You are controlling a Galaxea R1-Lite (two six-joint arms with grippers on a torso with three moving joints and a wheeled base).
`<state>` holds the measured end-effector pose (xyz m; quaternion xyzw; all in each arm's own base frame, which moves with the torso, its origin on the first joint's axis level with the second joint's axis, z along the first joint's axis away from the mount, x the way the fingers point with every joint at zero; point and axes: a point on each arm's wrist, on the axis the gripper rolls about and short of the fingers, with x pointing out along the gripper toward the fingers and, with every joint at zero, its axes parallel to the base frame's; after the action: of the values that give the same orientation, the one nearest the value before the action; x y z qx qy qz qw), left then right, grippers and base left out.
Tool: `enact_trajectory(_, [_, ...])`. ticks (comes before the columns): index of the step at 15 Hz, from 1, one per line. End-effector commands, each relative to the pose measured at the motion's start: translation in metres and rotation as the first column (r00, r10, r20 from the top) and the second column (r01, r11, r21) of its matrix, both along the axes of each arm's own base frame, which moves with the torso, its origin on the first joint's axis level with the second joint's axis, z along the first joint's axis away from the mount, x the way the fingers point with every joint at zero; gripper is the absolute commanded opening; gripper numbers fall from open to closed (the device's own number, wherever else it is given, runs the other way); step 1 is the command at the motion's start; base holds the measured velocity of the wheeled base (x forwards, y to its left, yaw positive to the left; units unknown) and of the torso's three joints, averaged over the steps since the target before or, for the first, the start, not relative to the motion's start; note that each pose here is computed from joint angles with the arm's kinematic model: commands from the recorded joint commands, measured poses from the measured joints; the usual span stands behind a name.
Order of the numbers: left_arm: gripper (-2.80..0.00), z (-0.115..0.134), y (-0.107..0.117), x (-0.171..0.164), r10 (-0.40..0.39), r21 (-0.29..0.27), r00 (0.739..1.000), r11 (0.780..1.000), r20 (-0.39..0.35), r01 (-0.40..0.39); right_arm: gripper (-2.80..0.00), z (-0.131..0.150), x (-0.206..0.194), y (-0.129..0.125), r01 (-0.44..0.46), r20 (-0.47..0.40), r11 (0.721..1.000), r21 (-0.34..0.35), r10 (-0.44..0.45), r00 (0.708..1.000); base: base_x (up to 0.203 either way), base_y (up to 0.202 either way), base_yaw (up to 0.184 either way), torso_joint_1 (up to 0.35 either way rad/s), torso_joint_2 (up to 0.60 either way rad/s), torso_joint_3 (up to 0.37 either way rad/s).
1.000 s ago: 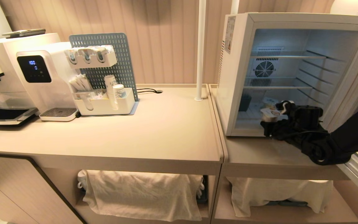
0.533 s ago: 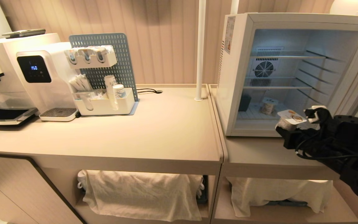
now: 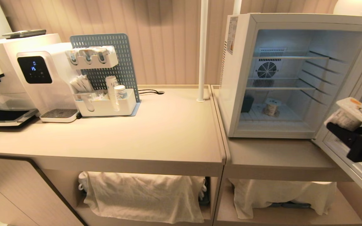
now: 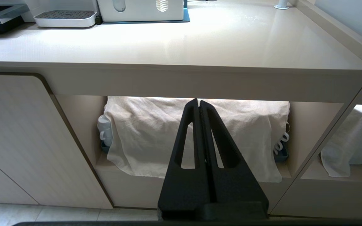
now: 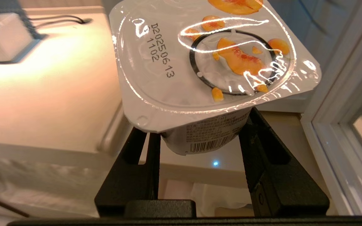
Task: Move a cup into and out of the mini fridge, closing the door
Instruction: Place the yoghurt on the table
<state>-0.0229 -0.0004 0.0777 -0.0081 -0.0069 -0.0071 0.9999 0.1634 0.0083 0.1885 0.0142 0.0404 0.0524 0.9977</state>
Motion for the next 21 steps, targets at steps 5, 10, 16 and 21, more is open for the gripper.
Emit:
enact_trajectory(5, [-2.80, 0.000, 0.000, 0.000, 0.000, -0.001, 1.000, 1.000, 0.001, 0.000, -2.80, 0.009, -0.169, -0.006, -0.050, 0.121, 0.998, 0.045, 0.044, 0.992, 0.000, 0.000, 0.000, 0.000, 0.00, 0.000])
enact_trajectory(10, [-2.80, 0.000, 0.000, 0.000, 0.000, -0.001, 1.000, 1.000, 0.002, 0.000, -2.80, -0.048, -0.220, -0.008, 0.051, 0.192, 0.995, 0.089, -0.067, 0.979, 0.000, 0.000, 0.000, 0.000, 0.00, 0.000])
enact_trajectory(16, [-2.80, 0.000, 0.000, 0.000, 0.000, -0.001, 1.000, 1.000, 0.002, 0.000, -2.80, -0.117, -0.186, -0.009, 0.109, 0.052, 0.993, -0.046, -0.107, 0.993, 0.000, 0.000, 0.000, 0.000, 0.00, 0.000])
enact_trajectory(21, [-2.80, 0.000, 0.000, 0.000, 0.000, -0.001, 1.000, 1.000, 0.002, 0.000, -2.80, -0.113, -0.185, -0.009, 0.099, 0.058, 0.992, -0.077, -0.095, 0.994, 0.000, 0.000, 0.000, 0.000, 0.00, 0.000])
